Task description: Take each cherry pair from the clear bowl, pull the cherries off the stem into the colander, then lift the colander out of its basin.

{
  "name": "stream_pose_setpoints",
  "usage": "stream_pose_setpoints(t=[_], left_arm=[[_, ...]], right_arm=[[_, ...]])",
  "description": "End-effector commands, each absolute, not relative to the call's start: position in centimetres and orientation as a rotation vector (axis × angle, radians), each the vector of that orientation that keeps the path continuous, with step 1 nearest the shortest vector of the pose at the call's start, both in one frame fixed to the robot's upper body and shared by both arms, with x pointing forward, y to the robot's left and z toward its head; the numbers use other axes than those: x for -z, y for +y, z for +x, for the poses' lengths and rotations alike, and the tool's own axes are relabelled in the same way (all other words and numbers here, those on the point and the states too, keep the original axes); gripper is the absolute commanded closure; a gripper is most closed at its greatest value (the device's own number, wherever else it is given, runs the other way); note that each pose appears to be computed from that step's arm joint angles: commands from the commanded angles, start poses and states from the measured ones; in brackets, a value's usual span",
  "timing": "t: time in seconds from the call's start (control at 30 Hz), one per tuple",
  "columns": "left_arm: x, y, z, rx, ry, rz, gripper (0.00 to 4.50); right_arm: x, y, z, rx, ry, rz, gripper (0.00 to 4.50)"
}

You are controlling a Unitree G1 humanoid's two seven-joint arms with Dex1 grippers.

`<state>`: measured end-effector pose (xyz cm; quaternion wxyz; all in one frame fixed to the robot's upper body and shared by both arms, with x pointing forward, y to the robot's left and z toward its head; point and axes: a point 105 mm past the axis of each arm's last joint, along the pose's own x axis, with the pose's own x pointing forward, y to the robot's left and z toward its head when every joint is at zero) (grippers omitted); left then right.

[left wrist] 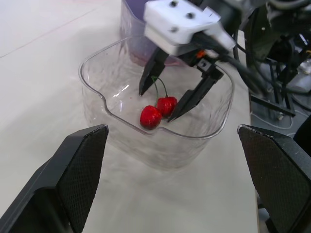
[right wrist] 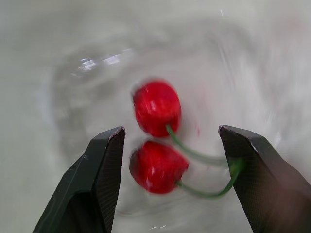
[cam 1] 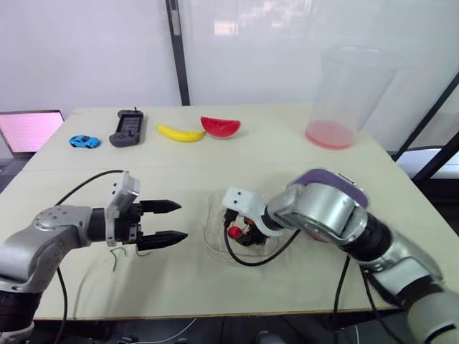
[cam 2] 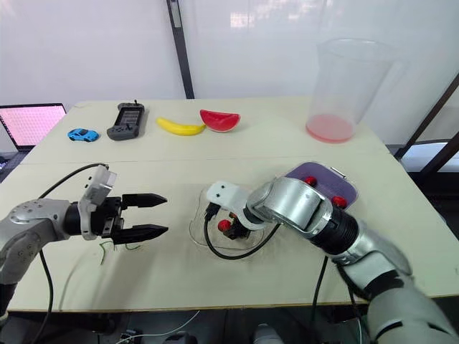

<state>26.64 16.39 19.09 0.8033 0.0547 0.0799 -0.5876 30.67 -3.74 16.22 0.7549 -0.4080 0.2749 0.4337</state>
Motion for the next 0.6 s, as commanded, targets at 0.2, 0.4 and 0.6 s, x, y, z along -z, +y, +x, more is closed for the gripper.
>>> stream_pose_setpoints(t=[0.2,0.4,0.6], left_arm=[[-19.6,16.2,26.5,1.270,0.135,0.146,0.00],[-19.6,16.2,26.5,1.270,0.131,0.146,0.00],[-20.3,16.1,26.5,1.291,0.087,0.132,0.00]], right_arm=[[-20.3,-1.9,32.3,-1.019,0.335,-1.020,1.29],[-21.6,-3.1,31.4,-0.998,0.509,-0.766,1.29],[-19.7,-5.2,30.9,-0.932,0.688,-0.624,1.29]])
